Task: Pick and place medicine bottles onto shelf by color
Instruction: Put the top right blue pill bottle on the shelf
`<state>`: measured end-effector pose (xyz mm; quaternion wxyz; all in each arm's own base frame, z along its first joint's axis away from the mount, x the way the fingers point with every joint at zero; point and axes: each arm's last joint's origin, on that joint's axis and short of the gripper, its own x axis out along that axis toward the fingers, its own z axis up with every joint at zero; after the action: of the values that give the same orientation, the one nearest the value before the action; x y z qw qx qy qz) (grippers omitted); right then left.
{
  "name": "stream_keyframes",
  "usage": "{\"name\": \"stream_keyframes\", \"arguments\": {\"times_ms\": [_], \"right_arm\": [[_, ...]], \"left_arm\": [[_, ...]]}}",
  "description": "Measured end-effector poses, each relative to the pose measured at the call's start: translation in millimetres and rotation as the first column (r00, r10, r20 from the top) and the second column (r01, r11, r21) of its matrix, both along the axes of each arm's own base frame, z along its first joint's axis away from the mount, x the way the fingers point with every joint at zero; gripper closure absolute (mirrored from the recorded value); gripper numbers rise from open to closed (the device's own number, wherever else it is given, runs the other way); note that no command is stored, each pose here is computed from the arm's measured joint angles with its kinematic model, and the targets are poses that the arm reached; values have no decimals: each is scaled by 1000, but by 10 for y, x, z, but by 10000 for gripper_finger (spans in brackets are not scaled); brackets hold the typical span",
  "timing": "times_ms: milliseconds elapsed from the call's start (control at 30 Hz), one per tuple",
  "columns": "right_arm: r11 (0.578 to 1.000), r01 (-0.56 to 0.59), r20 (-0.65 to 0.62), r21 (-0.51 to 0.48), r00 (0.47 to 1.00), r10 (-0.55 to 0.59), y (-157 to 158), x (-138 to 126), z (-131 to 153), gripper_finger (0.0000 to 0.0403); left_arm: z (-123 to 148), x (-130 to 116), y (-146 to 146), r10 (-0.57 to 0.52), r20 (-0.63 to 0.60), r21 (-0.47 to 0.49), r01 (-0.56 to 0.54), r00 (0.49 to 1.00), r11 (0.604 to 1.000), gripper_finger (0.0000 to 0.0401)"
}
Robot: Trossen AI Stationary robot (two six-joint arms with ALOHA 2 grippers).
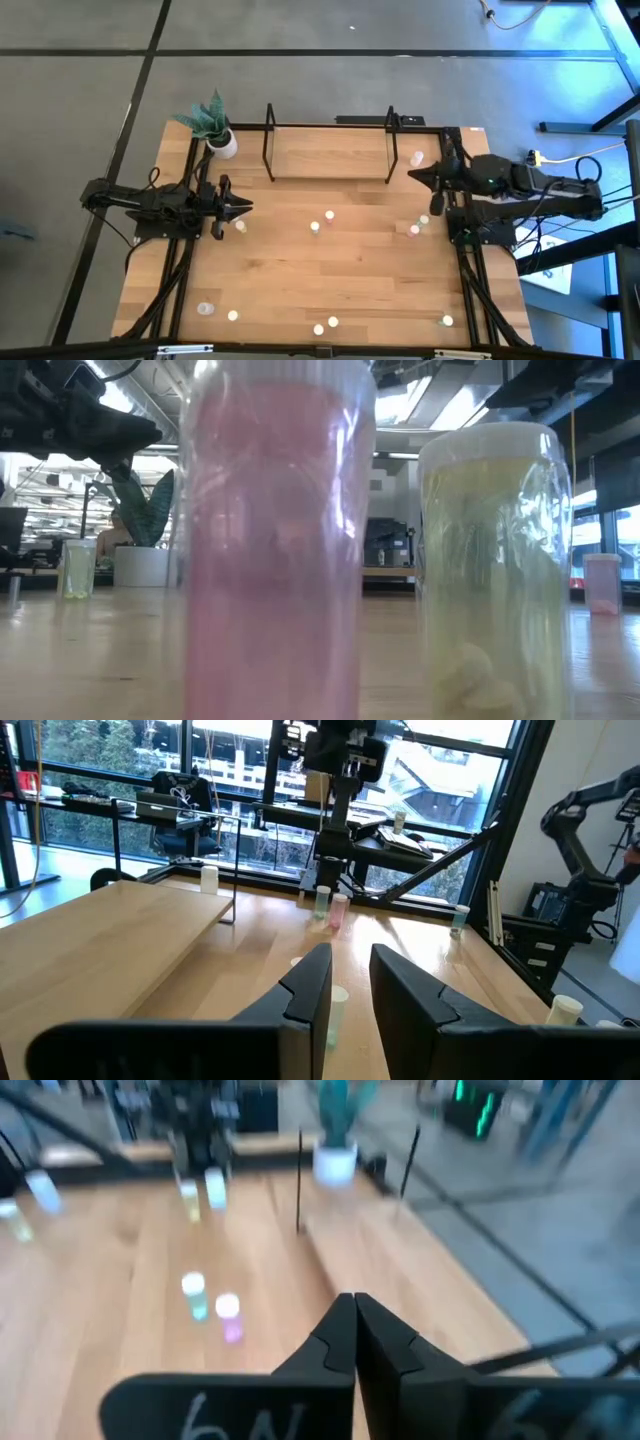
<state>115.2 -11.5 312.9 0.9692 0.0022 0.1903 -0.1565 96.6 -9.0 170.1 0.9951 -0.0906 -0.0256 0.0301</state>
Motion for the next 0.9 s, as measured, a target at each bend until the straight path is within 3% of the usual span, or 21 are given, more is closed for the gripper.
{"name": "stream_keyframes", "arguments": {"times_ms": [200,367,633,900], "right_arm": [[997,33,-223,69,975,-17,0,98,186,402],[985,-55,-355,166,928,112,40,103,265,402],[954,-108,-464,278,855,232,81,108,292,402],[920,-202,-513,336,780,358,114,38,342,402]], "left_arm": [[0,0,0,0,0,0,0,1000,1000,335],[58,-9,2,0,28,-9,0,1000,1000,335],[502,-123,42,81,63,48,-84,995,995,335],[978,-20,30,98,-129,102,-85,987,991,335]]}}
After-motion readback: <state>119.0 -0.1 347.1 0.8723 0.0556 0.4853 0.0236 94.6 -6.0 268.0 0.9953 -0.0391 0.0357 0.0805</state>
